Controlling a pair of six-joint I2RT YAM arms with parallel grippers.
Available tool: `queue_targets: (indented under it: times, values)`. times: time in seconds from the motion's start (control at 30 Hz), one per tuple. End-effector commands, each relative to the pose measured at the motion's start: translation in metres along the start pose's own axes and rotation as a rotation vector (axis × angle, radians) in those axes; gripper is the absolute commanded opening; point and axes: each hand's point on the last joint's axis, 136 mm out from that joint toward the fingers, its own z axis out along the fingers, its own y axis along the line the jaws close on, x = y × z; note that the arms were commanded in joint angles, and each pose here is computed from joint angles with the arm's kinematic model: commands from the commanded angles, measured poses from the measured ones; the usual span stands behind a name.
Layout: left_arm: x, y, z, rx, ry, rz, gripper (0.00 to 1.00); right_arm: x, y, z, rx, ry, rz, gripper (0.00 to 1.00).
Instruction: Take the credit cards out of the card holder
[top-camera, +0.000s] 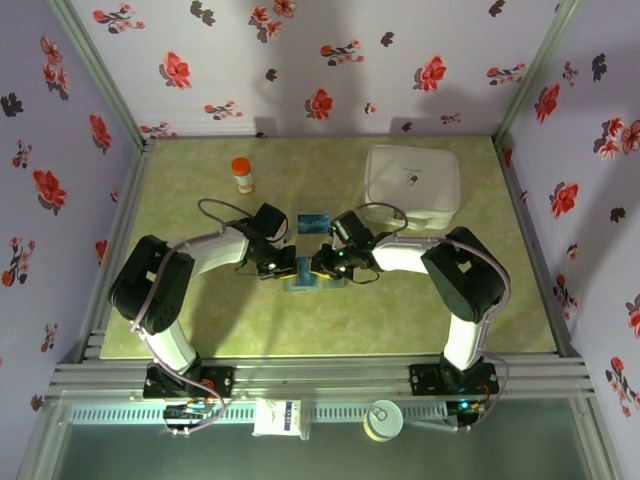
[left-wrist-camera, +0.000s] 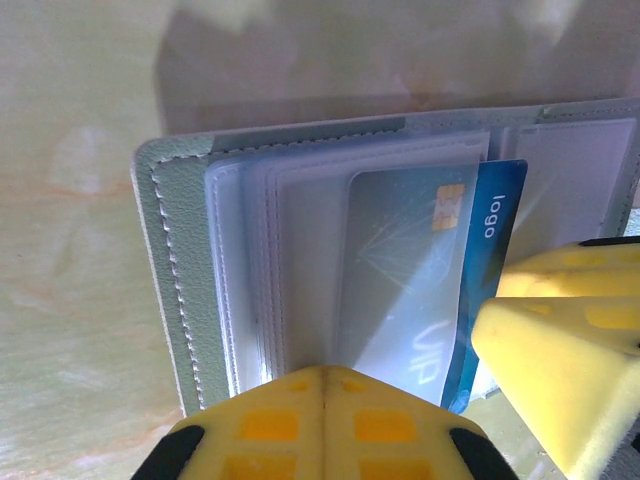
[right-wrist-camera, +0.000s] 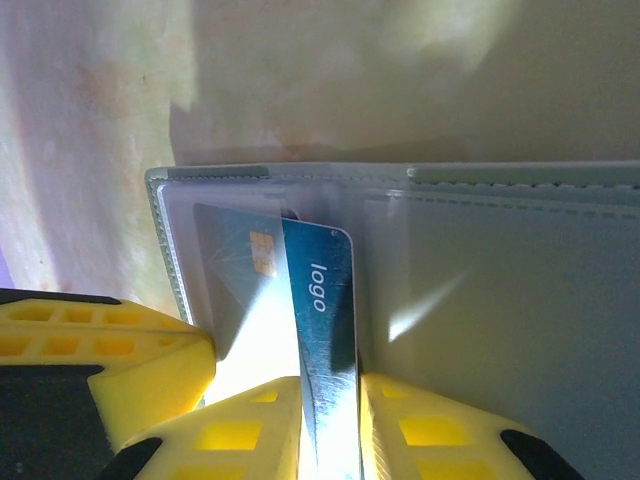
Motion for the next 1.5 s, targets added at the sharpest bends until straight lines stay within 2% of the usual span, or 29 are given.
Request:
queue_targets:
  times: [0.0, 0.3, 0.53, 0.9, 1.27, 1.47]
  values:
    - [0.004, 0.012, 0.005, -0.062, 0.023, 0.004, 0.00, -0.001, 0.006, -0.002, -0.049, -0.001, 0.020, 0.22]
    - [0.002, 0.011, 0.005, -0.060, 0.026, 0.007, 0.00, -0.002, 0.010, -0.001, -0.099, -0.002, 0.031, 0.17]
    - [0.002, 0.011, 0.004, -0.063, 0.029, 0.010, 0.00, -0.003, 0.003, -0.006, -0.076, -0.019, 0.039, 0.11]
    - [0.002, 0.010, 0.003, -0.056, 0.025, 0.010, 0.00, -0.005, -0.017, -0.032, 0.051, -0.051, 0.002, 0.08]
    - [-0.006, -0.002, -0.009, -0.018, -0.017, 0.033, 0.00, -0.011, -0.005, -0.052, 0.138, -0.063, -0.089, 0.06]
    - [-0.014, -0.015, -0.023, 0.024, -0.078, 0.055, 0.02, -0.016, 0.006, -0.066, 0.168, -0.073, -0.166, 0.04]
